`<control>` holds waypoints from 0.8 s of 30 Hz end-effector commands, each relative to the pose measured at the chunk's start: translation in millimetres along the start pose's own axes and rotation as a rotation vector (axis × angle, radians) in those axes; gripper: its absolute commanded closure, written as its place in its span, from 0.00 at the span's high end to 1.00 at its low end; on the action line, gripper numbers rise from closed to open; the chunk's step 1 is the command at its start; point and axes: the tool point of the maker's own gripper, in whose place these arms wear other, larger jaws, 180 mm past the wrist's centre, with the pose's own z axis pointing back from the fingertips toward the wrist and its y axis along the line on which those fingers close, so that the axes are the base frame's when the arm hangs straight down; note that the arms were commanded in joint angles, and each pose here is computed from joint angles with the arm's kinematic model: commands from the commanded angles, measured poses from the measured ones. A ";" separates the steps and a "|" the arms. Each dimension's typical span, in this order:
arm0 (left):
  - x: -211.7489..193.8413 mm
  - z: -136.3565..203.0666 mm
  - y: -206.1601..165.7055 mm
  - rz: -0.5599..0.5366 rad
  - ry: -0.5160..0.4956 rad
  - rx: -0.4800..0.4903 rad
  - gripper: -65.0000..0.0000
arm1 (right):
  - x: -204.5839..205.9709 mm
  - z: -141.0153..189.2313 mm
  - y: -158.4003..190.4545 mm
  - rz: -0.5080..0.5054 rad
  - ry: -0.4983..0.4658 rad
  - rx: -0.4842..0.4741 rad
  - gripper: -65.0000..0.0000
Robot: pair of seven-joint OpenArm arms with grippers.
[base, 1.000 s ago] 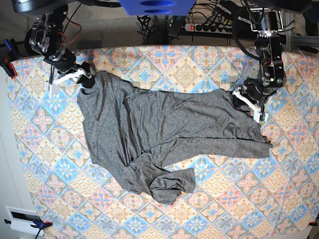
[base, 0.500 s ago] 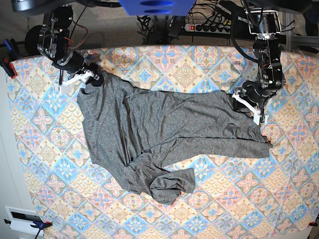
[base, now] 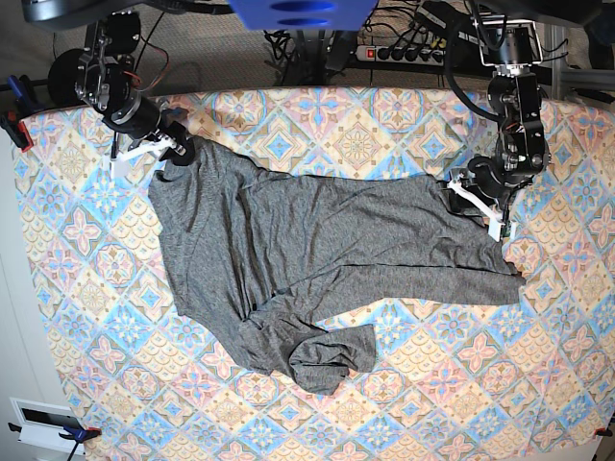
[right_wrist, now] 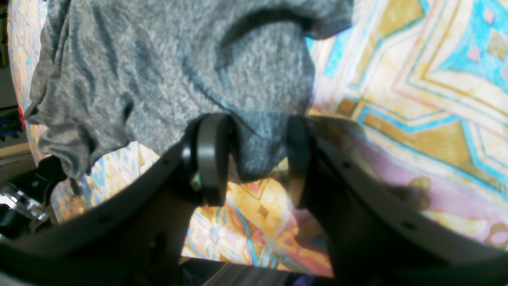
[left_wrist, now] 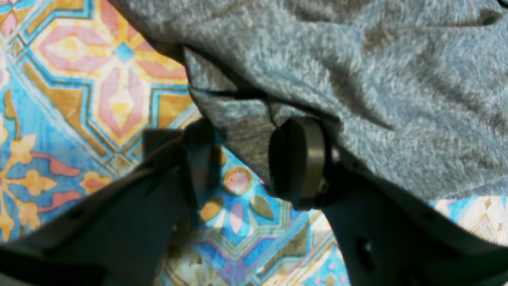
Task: Layout the t-shirt on the table in an organized manner, then fold the t-shirt properly
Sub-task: 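Grasp the shirt's shoulder edges again with both grippers, then drag the shirt with both grippers toward the hem, then release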
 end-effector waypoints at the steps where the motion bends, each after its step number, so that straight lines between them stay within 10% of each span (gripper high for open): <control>1: 6.8 2.8 3.1 -0.003 -0.009 0.006 0.45 | -1.1 1.7 -2.1 0.007 0.008 -0.011 0.35; 6: 18.1 3.5 2.2 -0.002 -0.078 0.002 0.18 | -11.5 -3.3 6.4 0.012 0.034 0.009 0.00; 8: 23.8 4.1 3.7 -0.005 -0.112 0.010 0.00 | -17.0 -4.1 14.8 0.030 0.048 0.027 0.03; 24: 81.7 61.9 -35.3 -0.135 -0.306 -0.040 0.00 | 34.4 19.4 111.4 0.215 -0.117 0.229 0.00</control>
